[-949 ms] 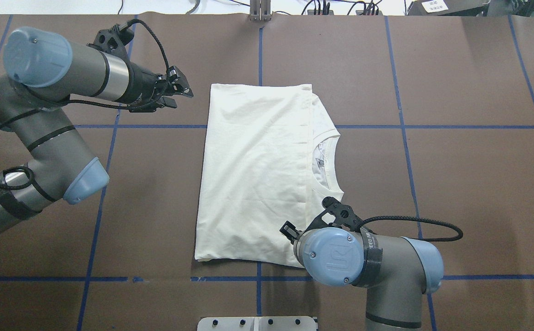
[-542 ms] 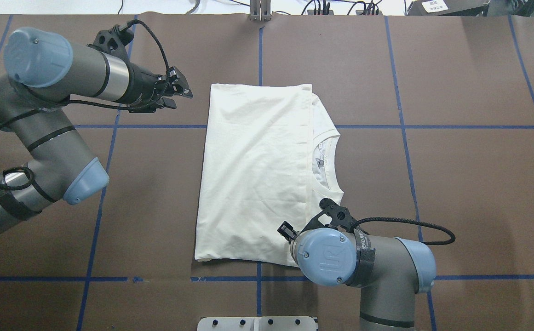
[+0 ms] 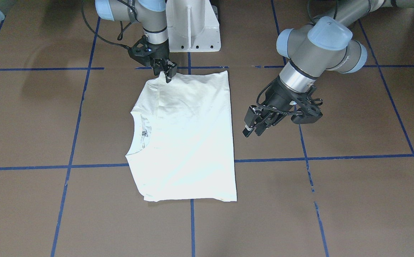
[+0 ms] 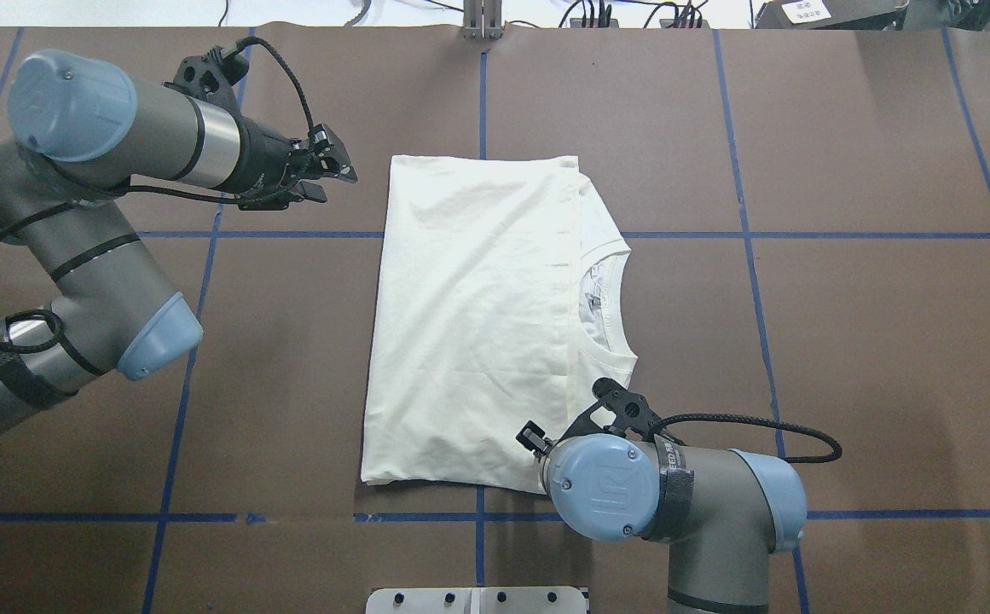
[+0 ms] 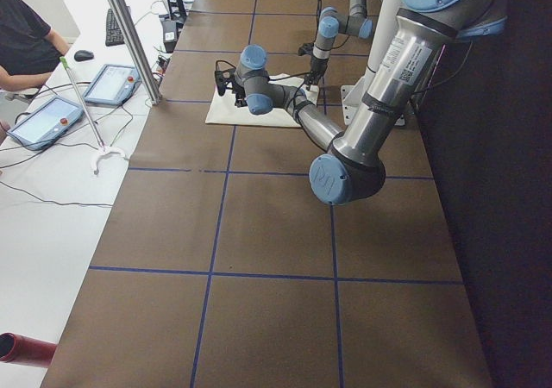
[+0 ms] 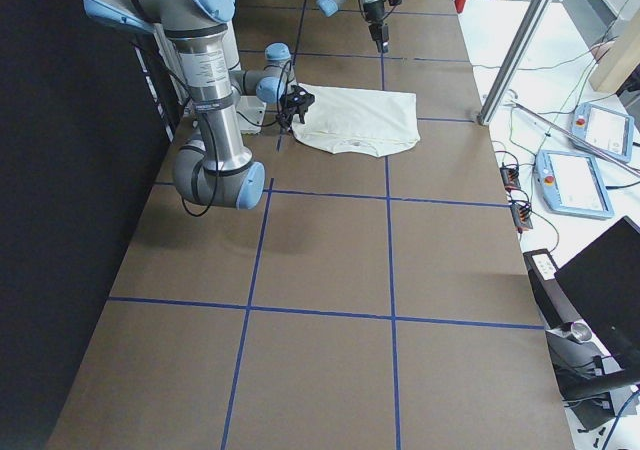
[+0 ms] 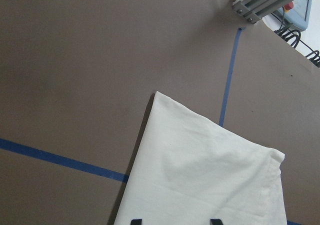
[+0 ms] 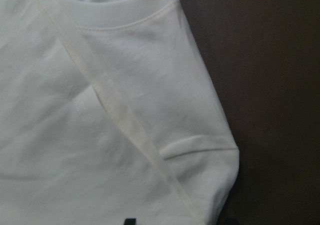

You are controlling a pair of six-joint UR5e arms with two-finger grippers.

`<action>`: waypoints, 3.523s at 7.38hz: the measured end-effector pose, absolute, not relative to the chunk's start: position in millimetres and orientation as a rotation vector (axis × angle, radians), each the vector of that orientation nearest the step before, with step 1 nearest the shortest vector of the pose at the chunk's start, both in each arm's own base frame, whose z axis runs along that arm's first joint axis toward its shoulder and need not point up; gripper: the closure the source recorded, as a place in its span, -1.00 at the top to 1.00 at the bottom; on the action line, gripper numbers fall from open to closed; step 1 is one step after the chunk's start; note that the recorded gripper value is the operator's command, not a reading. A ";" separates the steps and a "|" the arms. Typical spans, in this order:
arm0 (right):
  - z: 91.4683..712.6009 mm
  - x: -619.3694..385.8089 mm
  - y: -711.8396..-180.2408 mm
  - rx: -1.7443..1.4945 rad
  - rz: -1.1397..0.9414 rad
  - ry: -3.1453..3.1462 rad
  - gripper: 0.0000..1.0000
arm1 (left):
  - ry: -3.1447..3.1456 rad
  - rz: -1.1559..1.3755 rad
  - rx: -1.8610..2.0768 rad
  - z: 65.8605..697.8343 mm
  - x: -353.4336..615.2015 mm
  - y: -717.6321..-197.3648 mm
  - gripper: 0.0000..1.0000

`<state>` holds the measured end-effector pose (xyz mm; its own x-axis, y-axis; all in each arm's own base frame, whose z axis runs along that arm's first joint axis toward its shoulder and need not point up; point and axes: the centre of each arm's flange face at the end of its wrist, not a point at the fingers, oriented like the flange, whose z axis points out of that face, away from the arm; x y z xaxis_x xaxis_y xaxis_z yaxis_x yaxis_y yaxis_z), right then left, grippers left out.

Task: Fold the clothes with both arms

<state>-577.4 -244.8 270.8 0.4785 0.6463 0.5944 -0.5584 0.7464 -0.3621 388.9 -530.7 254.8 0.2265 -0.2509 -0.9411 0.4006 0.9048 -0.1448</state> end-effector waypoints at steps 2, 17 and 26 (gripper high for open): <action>273.0 -577.9 -244.0 -0.123 0.737 -0.771 -0.01 | 1.264 -0.452 0.138 255.5 388.8 -530.7 0.10; 275.5 -548.8 -230.8 -0.135 0.720 -0.789 -1.00 | 1.295 -0.534 0.038 242.9 379.3 -489.0 0.10; 289.8 -555.0 -224.9 -0.099 0.717 -0.727 0.26 | 1.261 -0.598 -0.048 231.9 424.3 -407.5 0.10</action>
